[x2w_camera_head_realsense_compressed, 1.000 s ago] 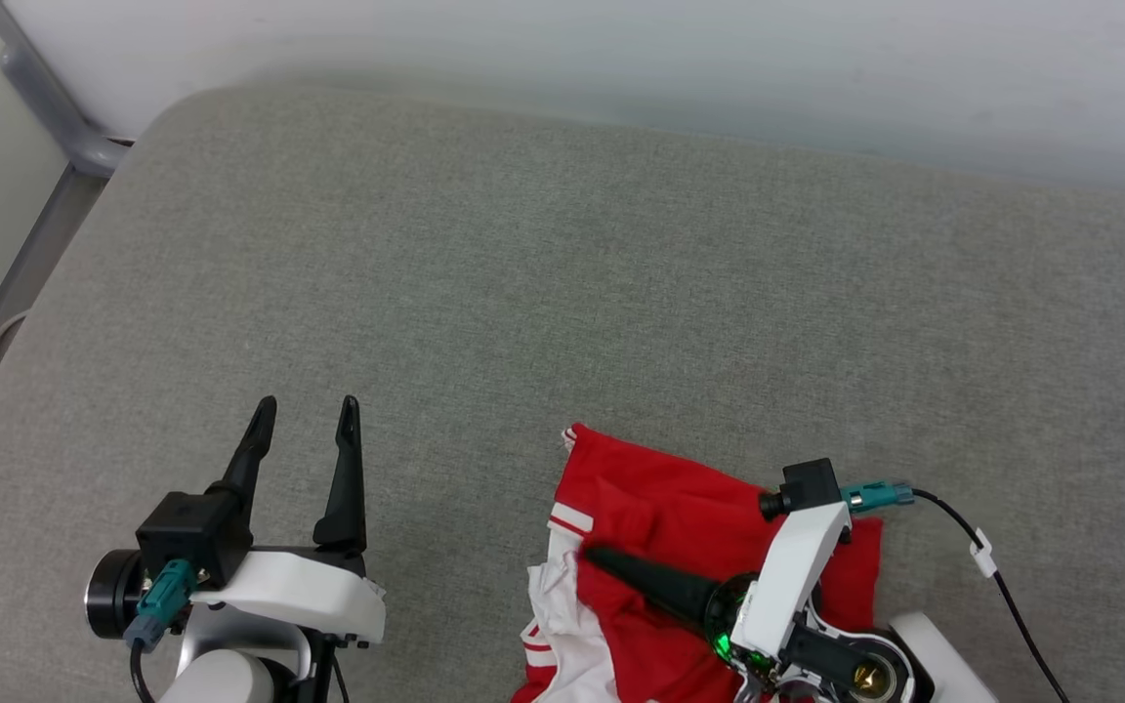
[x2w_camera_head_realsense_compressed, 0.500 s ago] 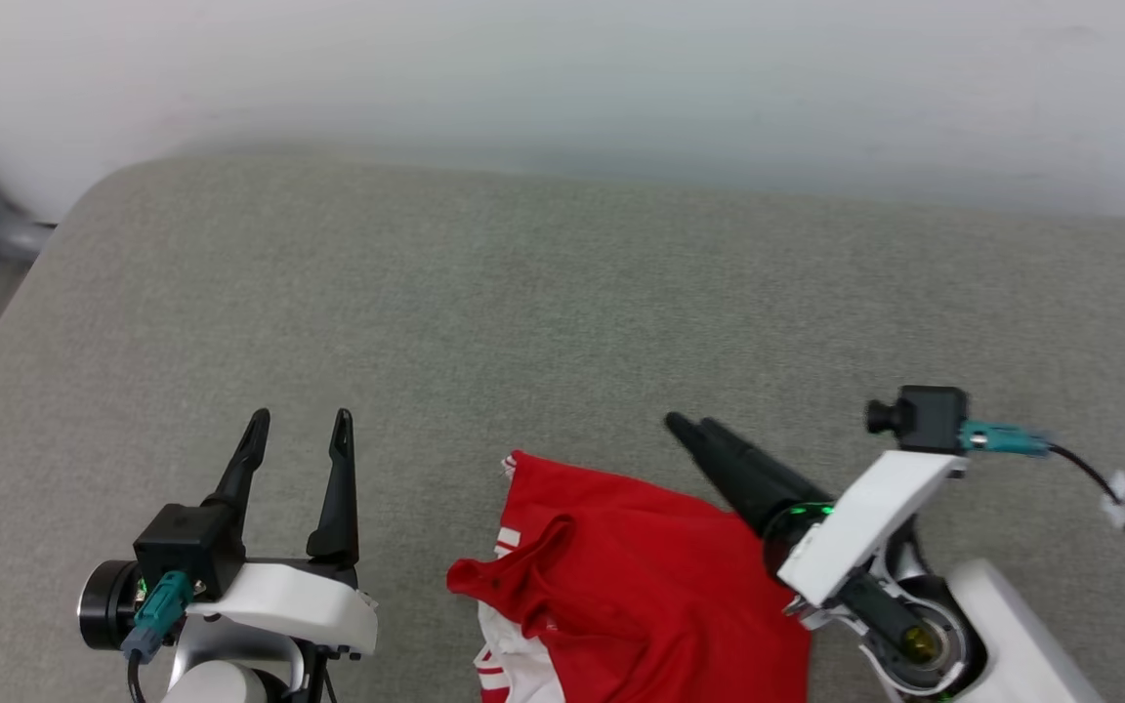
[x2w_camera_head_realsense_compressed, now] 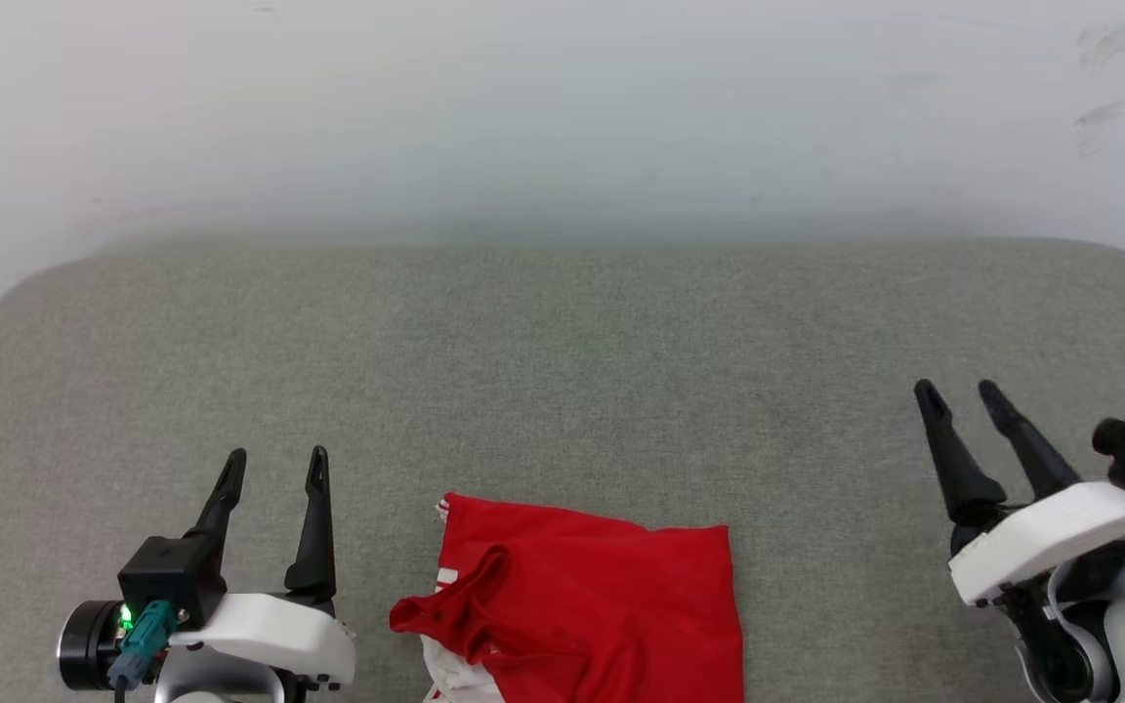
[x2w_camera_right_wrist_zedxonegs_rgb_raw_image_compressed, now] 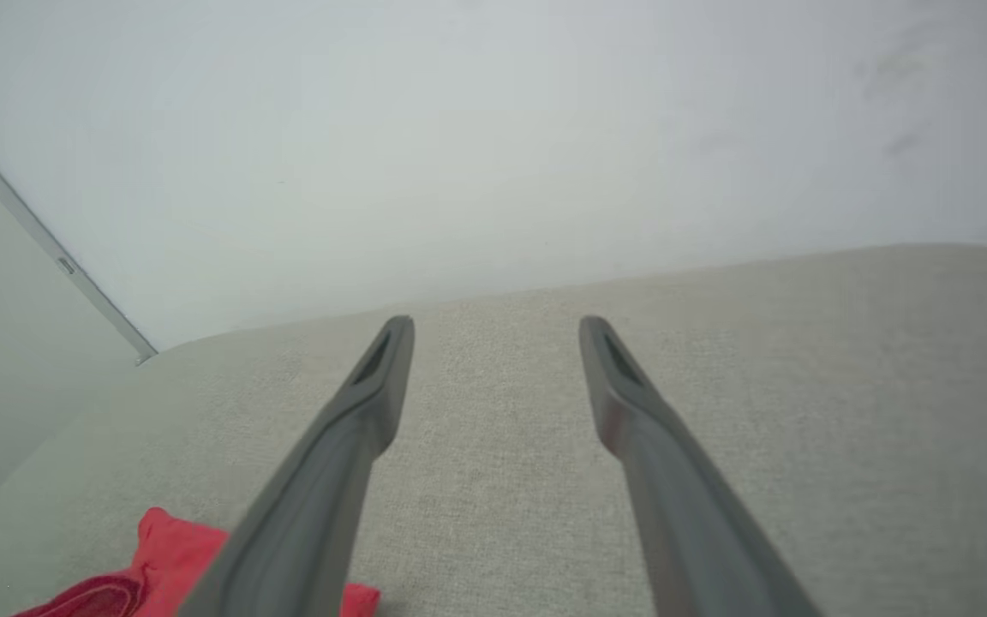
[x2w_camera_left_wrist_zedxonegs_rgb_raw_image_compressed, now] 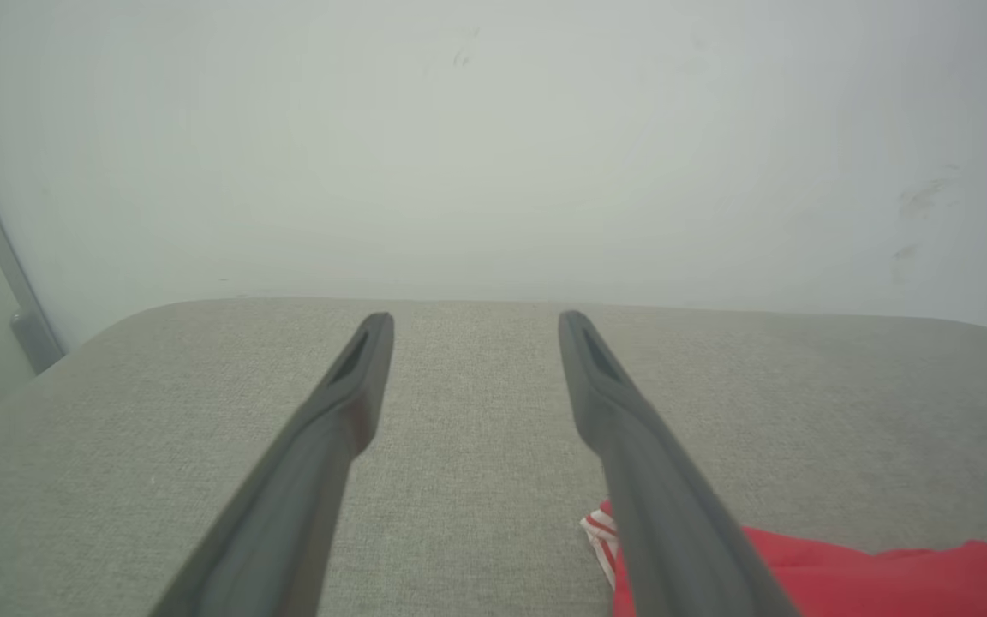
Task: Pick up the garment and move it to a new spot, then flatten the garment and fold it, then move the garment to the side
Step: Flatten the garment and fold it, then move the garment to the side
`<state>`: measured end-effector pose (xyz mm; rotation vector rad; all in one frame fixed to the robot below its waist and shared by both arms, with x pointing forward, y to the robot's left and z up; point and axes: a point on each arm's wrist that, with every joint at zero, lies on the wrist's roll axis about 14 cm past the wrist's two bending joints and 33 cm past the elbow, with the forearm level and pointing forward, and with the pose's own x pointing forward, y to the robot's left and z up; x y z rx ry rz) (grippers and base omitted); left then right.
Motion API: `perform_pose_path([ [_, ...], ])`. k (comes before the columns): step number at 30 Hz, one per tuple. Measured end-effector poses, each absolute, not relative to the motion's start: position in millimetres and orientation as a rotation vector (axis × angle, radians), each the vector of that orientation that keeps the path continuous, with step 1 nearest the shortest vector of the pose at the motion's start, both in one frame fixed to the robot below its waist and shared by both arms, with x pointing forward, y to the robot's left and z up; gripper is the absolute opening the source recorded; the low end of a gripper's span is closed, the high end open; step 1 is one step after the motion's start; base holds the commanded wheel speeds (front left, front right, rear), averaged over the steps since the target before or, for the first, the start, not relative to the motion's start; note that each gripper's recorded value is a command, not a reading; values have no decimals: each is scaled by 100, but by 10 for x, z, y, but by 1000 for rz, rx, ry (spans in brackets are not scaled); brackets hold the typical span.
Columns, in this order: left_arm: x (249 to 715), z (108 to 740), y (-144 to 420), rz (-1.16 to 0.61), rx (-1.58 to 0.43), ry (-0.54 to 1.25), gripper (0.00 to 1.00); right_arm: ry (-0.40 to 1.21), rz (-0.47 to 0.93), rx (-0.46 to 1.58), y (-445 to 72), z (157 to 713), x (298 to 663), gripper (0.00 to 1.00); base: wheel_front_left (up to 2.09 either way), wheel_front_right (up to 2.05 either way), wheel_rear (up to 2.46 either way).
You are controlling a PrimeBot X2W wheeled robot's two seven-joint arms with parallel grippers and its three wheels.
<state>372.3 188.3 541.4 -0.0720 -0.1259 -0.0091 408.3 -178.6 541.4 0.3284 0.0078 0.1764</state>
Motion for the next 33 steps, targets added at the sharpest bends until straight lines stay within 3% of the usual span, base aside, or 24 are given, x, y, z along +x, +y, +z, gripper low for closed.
perform_pose_path([
  [6,3711,5436,1869,-16,-58,-134,100,-106,80,163,-2011,5664,3853,100,0,0,0],
  [11,3710,5414,1898,-11,-48,-128,100,-103,61,99,-1969,5653,3662,100,0,0,0],
  [20,3676,5317,1923,-7,-43,-103,100,-59,68,106,-1881,5547,3466,100,0,0,0],
  [33,3665,5285,1968,4,-43,-96,100,-78,39,101,-1956,5625,3460,100,0,0,0],
])
